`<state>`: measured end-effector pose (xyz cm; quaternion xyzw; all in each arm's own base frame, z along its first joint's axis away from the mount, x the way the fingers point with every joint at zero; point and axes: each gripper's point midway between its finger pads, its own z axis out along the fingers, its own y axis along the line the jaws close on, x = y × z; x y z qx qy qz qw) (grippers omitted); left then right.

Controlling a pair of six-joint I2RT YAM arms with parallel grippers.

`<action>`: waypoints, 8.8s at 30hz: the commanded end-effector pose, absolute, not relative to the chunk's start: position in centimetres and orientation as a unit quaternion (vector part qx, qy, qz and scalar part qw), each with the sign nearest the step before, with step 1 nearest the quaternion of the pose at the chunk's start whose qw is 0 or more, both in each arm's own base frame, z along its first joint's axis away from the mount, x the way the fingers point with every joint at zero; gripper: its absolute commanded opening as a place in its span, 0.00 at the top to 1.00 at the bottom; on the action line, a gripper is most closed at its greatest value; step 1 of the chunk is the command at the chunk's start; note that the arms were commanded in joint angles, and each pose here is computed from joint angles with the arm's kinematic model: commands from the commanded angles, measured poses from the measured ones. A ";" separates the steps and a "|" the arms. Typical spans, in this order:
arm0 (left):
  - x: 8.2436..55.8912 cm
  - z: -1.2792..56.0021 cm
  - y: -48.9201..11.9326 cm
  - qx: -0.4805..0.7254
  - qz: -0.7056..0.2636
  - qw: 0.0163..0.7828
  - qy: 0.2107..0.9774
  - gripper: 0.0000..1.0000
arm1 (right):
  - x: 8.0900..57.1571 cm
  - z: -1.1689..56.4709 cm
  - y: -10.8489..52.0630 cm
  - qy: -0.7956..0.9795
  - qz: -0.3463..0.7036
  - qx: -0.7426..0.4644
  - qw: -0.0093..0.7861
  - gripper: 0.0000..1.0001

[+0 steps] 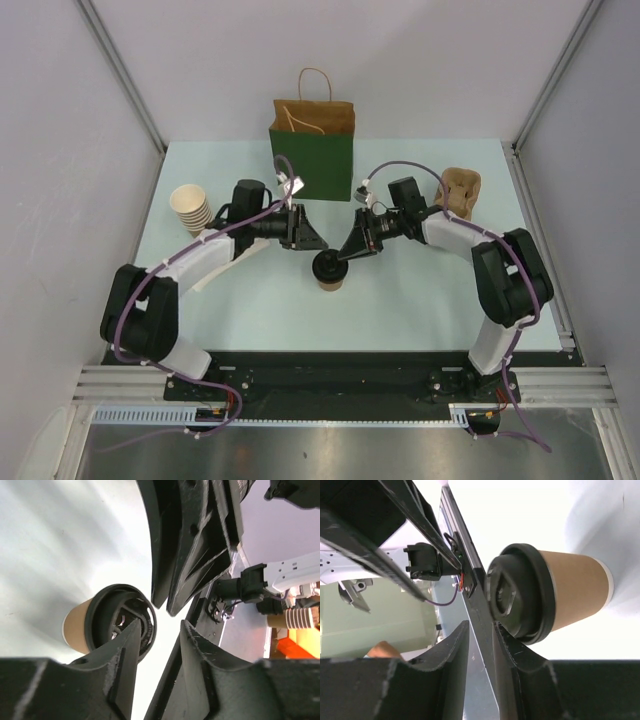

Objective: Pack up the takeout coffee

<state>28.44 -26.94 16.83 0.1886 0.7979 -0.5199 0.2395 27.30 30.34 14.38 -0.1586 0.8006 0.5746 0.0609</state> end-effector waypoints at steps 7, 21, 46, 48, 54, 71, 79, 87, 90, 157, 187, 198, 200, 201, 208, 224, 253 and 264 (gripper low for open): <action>26.6 15.8 -27.2 0.218 -0.535 0.209 0.789 0.70 | 29.0 16.8 31.3 0.783 0.598 -0.149 0.087 0.72; 27.2 10.3 -27.6 0.182 -0.508 0.150 0.828 0.83 | 30.6 11.0 31.4 0.809 0.576 -0.106 0.051 0.80; 27.0 5.8 -26.5 0.152 -0.469 0.115 0.863 0.88 | 29.0 1.6 28.7 0.876 0.479 -0.061 -0.018 0.90; 26.9 5.6 -26.5 0.152 -0.468 0.114 0.863 0.88 | 28.8 1.4 28.7 0.875 0.479 -0.063 -0.020 0.90; 26.8 6.8 -26.9 0.162 -0.485 0.118 0.851 0.86 | 28.2 4.3 29.9 0.854 0.509 -0.107 -0.004 0.89; 24.6 15.5 -28.6 0.240 -0.543 0.181 0.784 0.76 | 25.8 15.2 32.6 0.773 0.599 -0.205 0.045 0.76; 25.3 11.5 -28.6 0.211 -0.524 0.142 0.813 0.76 | 25.9 11.9 31.9 0.792 0.583 -0.180 0.011 0.77; 25.4 15.4 -28.9 0.246 -0.540 0.181 0.784 0.63 | 26.2 15.4 32.2 0.774 0.597 -0.205 0.056 0.72; 25.2 19.0 -28.7 0.275 -0.536 0.224 0.766 0.54 | 26.2 18.4 32.3 0.757 0.608 -0.222 0.087 0.66; 29.9 14.9 -26.2 0.406 -0.154 0.318 0.843 0.48 | 32.9 22.5 20.4 0.830 0.460 -0.133 0.287 0.00; 45.5 12.7 -12.3 0.238 -0.080 0.339 0.907 0.40 | 33.0 23.1 19.9 0.826 0.456 -0.136 0.301 0.00; 45.0 14.0 -12.0 0.229 -0.078 0.348 0.906 0.04 | 33.2 24.2 19.5 0.822 0.457 -0.138 0.311 0.00; 45.1 14.7 -12.1 0.227 -0.080 0.353 0.904 0.01 | 33.2 24.5 19.3 0.822 0.454 -0.141 0.314 0.00; 44.9 15.1 -12.1 0.227 -0.083 0.354 0.904 0.00 | 33.3 24.9 19.3 0.820 0.453 -0.143 0.320 0.00; 44.6 21.8 -12.8 0.219 -0.102 0.409 0.880 0.00 | 34.5 28.3 16.7 0.817 0.404 -0.174 0.373 0.00; 33.0 29.9 -17.9 0.296 -0.179 0.463 0.816 0.00 | 38.9 24.5 1.6 0.921 0.031 -0.048 0.385 0.59; 31.3 31.0 -19.6 0.282 -0.231 0.467 0.806 0.00 | 43.7 16.2 -2.8 0.927 0.120 0.143 0.325 0.69; 31.3 31.3 -19.6 0.281 -0.233 0.469 0.804 0.01 | 43.9 15.4 -3.2 0.930 0.109 0.146 0.320 0.67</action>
